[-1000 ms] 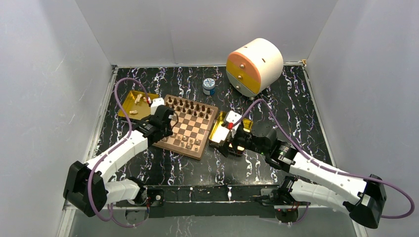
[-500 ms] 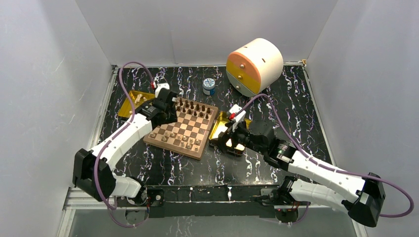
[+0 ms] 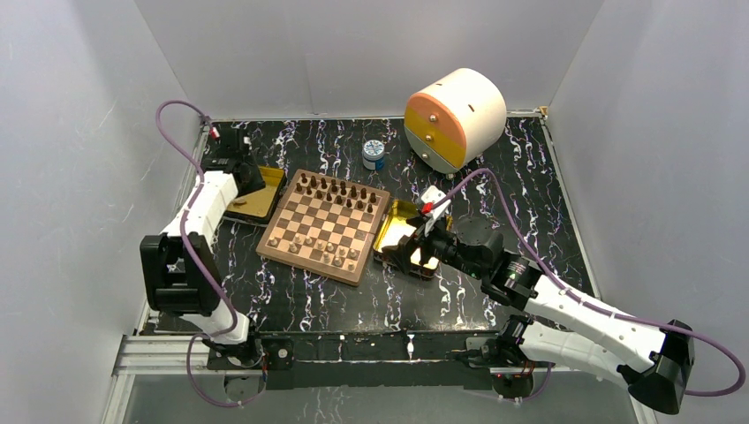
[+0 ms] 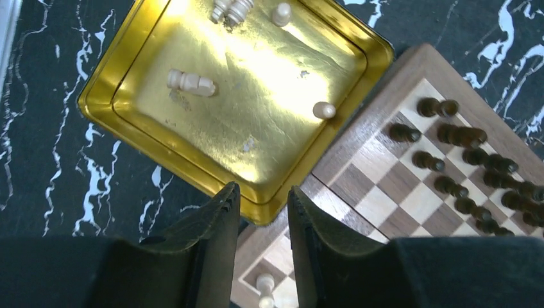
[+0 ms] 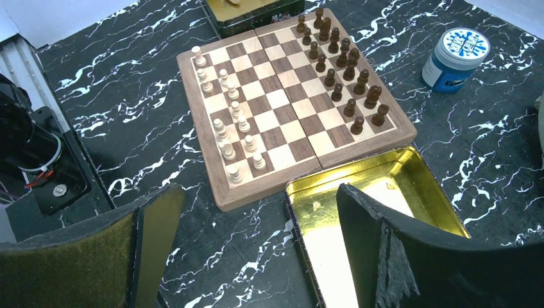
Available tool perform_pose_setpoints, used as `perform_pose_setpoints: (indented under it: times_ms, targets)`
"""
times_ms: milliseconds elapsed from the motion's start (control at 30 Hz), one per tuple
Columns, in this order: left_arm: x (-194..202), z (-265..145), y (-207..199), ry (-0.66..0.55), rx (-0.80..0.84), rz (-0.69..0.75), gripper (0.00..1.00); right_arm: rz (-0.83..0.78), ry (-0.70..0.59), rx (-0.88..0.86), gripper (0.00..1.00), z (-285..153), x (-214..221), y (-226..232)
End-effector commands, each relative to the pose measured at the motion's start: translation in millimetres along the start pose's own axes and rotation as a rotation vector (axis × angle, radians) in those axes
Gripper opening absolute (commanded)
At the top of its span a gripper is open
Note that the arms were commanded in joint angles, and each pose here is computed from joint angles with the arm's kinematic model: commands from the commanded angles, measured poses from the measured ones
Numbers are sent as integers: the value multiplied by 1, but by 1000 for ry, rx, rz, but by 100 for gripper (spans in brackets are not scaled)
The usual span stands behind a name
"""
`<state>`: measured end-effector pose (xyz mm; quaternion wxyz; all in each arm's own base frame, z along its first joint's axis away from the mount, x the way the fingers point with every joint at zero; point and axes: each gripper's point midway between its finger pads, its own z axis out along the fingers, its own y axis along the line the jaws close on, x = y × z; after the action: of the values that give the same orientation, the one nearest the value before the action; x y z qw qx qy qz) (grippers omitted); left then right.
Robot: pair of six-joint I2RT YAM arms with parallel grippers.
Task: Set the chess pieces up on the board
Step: Pick up the chess piece from the storage box.
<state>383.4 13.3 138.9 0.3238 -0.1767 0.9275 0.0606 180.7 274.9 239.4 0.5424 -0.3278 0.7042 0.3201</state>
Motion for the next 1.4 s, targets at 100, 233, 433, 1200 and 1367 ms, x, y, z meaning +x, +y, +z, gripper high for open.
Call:
perform_pose_setpoints:
  times_ms: [100,233,433,1200,1367]
  targets:
    - [-32,41,15,-105,66,-67,33,-37,-98,-17,99,-3,-32,4]
    - [-44,60,27,-165,2,93,36,-39,-95,-12,99,-4,-34,3]
    - [-48,87,16,-178,51,202,36,-38,-95,-19,99,-3,-32,4]
    - [-45,140,20,-131,-10,293,35,-164,-63,-3,99,12,-25,-3]
    - [-45,145,19,-118,-7,311,34,-181,-61,14,99,13,-24,-7]
